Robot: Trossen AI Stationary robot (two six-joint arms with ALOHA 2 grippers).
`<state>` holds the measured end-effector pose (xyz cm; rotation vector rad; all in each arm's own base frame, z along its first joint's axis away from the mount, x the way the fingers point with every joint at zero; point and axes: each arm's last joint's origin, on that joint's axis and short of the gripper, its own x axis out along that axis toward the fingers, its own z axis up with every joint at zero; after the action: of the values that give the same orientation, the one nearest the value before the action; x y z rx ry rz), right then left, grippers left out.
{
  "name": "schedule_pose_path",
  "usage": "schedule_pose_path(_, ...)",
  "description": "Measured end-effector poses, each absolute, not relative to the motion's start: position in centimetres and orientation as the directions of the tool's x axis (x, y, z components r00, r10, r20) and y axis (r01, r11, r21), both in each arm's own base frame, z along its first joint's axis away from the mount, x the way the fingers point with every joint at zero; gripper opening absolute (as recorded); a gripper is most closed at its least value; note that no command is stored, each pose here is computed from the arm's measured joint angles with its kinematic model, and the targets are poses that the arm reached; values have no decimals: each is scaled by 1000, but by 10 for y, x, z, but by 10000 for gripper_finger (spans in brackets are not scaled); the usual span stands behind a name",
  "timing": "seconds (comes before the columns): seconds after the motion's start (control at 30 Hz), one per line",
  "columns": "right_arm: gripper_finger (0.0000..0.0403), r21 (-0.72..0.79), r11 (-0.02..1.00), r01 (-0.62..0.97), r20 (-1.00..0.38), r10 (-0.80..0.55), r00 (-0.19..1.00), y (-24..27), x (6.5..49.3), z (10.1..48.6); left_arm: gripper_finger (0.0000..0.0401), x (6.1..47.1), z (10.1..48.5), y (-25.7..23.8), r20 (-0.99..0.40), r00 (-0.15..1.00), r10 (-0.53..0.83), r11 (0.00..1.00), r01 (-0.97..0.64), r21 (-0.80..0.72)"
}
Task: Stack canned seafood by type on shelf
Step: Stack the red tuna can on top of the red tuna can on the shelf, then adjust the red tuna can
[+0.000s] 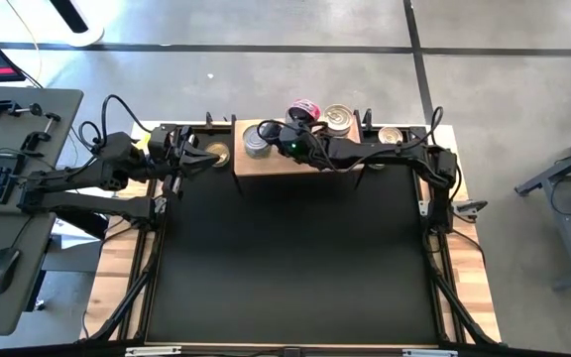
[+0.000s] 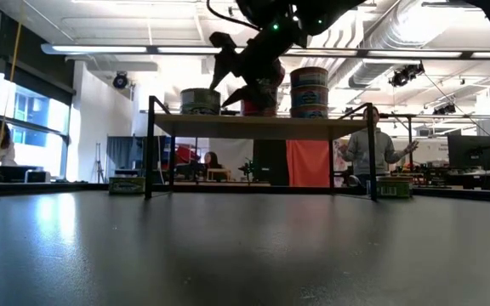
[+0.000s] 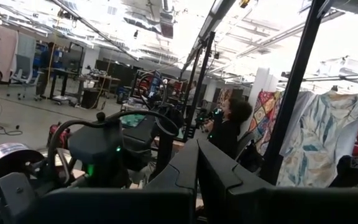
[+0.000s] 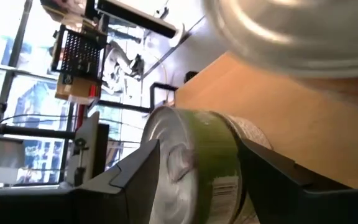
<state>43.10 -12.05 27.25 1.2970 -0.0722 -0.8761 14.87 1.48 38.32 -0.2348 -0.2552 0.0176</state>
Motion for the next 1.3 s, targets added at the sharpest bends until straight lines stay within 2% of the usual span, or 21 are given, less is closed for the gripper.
schedule_pose_path(0.87,206,872,47,487,-381,-560,736,-101,436,280,0,149,382,15,236,969,69,973,-13,-231)
schedule_pose_path(1.3,206,850,149,505,-390,-465,795,-79,438,284,0,149,382,16,234,968,92,973,-37,-228)
